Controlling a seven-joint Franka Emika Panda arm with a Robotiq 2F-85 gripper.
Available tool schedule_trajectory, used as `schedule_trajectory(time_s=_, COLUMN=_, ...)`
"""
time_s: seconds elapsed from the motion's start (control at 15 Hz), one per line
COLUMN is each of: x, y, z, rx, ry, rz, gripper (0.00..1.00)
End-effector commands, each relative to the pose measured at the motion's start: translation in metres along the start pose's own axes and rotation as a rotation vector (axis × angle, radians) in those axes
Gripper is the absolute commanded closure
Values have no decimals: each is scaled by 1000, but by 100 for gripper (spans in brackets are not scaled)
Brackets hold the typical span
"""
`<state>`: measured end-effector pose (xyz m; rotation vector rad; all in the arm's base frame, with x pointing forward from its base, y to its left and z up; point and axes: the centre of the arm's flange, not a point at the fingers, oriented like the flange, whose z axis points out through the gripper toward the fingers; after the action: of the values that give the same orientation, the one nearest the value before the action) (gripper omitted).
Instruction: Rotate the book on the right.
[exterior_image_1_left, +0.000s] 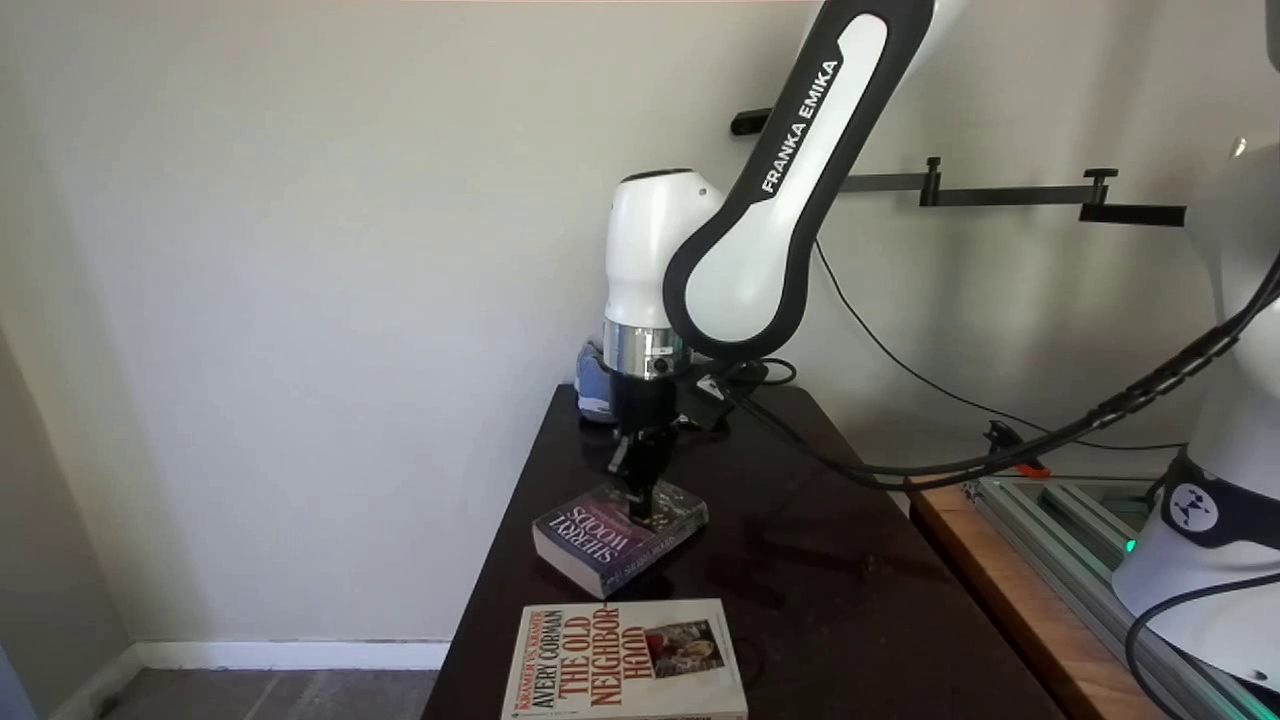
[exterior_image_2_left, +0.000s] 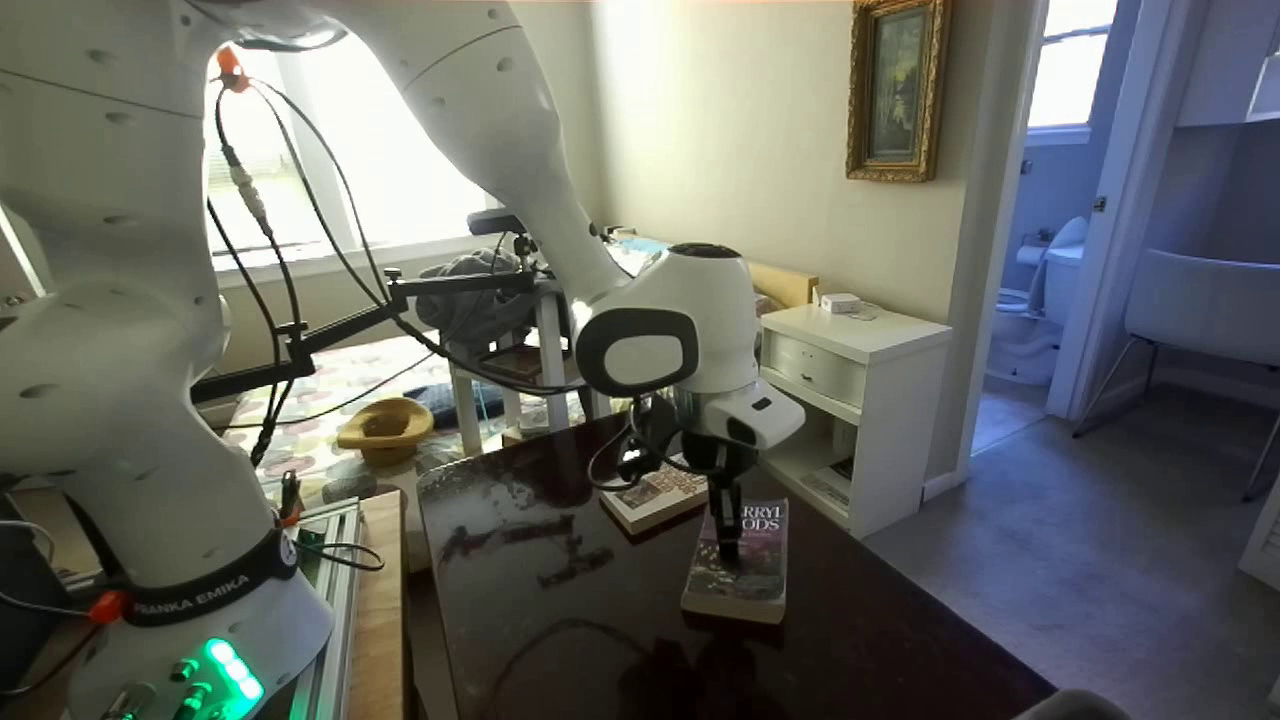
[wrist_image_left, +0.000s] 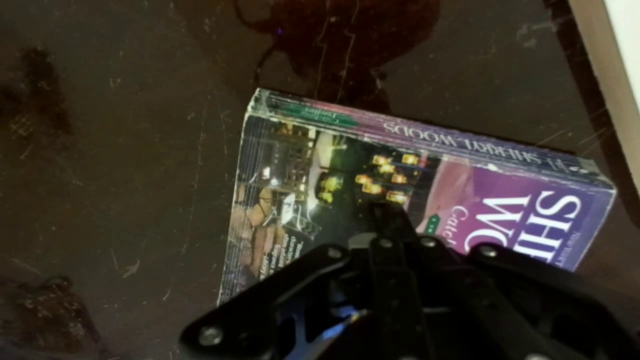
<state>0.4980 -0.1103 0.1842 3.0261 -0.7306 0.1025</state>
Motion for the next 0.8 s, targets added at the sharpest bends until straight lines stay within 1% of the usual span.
schedule_trajectory(time_s=0.0, x=-6, y=-1, z=16, rx=0, ry=-13, rz=82, gripper=100)
schedule_trajectory(time_s=0.13, x=-8, y=-3, z=22, rx=1, ry=-28, rz=184, gripper=100)
schedule_trajectory(time_s=0.33, x=-12, y=-5, z=32, rx=-8, ry=-23, rz=350, gripper=100)
schedule_trajectory(time_s=0.73, x=-20, y=-12, z=40, rx=-86, ry=28, rz=654, gripper=100)
